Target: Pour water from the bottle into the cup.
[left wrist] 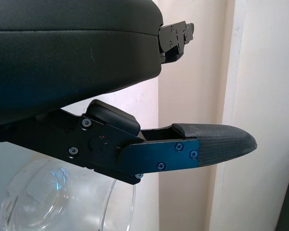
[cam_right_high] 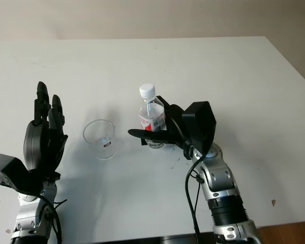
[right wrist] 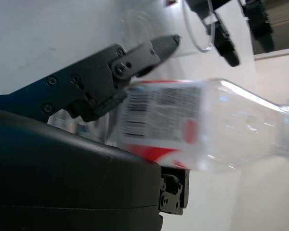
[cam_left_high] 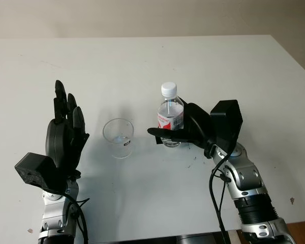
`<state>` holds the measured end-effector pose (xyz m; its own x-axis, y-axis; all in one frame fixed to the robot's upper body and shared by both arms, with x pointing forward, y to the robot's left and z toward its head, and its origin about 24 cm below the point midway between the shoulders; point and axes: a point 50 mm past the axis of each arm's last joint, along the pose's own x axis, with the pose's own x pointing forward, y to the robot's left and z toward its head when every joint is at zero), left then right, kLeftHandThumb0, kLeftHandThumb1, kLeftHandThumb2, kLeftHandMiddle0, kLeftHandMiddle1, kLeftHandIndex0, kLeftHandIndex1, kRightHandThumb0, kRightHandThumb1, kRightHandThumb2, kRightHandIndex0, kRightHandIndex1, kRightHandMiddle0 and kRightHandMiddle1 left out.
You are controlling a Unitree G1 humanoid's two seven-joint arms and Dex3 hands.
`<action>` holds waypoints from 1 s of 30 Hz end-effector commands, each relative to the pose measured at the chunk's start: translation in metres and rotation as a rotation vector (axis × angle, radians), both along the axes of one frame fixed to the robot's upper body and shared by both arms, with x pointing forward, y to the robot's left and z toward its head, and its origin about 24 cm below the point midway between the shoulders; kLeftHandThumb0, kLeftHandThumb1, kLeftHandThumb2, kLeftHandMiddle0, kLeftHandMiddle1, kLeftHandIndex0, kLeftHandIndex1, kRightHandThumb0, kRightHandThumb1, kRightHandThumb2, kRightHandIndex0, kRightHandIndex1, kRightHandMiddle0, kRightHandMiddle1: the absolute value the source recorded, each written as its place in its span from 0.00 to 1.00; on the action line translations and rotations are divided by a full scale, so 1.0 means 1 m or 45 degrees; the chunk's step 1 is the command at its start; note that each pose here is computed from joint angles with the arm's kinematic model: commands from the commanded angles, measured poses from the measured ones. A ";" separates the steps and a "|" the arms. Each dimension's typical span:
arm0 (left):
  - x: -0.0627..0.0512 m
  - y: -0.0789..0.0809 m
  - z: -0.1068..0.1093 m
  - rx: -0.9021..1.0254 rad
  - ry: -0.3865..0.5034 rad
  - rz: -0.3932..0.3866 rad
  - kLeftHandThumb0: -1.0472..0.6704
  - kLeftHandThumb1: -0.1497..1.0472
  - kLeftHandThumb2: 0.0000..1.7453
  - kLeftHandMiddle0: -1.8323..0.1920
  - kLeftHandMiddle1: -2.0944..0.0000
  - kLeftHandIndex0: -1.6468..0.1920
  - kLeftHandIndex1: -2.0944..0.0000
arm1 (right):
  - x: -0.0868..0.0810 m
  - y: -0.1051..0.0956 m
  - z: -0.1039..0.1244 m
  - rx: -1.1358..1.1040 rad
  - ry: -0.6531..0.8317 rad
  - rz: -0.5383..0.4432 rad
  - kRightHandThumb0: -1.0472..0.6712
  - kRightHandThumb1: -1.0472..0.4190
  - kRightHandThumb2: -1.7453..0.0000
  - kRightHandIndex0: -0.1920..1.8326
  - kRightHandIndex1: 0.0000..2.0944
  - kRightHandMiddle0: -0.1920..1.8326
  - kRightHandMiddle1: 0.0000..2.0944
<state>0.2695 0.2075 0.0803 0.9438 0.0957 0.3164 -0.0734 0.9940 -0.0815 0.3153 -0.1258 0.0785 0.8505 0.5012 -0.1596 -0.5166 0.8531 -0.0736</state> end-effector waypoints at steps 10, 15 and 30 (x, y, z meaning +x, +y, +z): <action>-0.001 0.004 0.001 0.015 -0.003 0.012 0.06 1.00 0.30 0.98 1.00 1.00 1.00 | -0.014 -0.017 -0.036 0.106 0.111 -0.017 0.24 0.08 0.97 0.02 0.55 0.00 0.60; 0.000 0.005 0.001 0.007 -0.001 0.007 0.05 1.00 0.29 0.98 1.00 1.00 1.00 | -0.018 -0.024 -0.044 0.171 0.123 -0.096 0.24 0.08 0.97 0.00 0.49 0.00 0.55; 0.001 0.004 0.000 0.020 -0.003 0.000 0.06 1.00 0.30 0.99 1.00 1.00 1.00 | -0.032 -0.039 -0.044 -0.010 -0.231 0.015 0.10 0.09 0.97 0.00 0.00 0.00 0.01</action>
<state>0.2693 0.2123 0.0785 0.9465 0.0991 0.3071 -0.0801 0.9940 -0.0741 0.2905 -0.1598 0.0428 0.8618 0.5067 0.0246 -0.4978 0.8539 -0.1516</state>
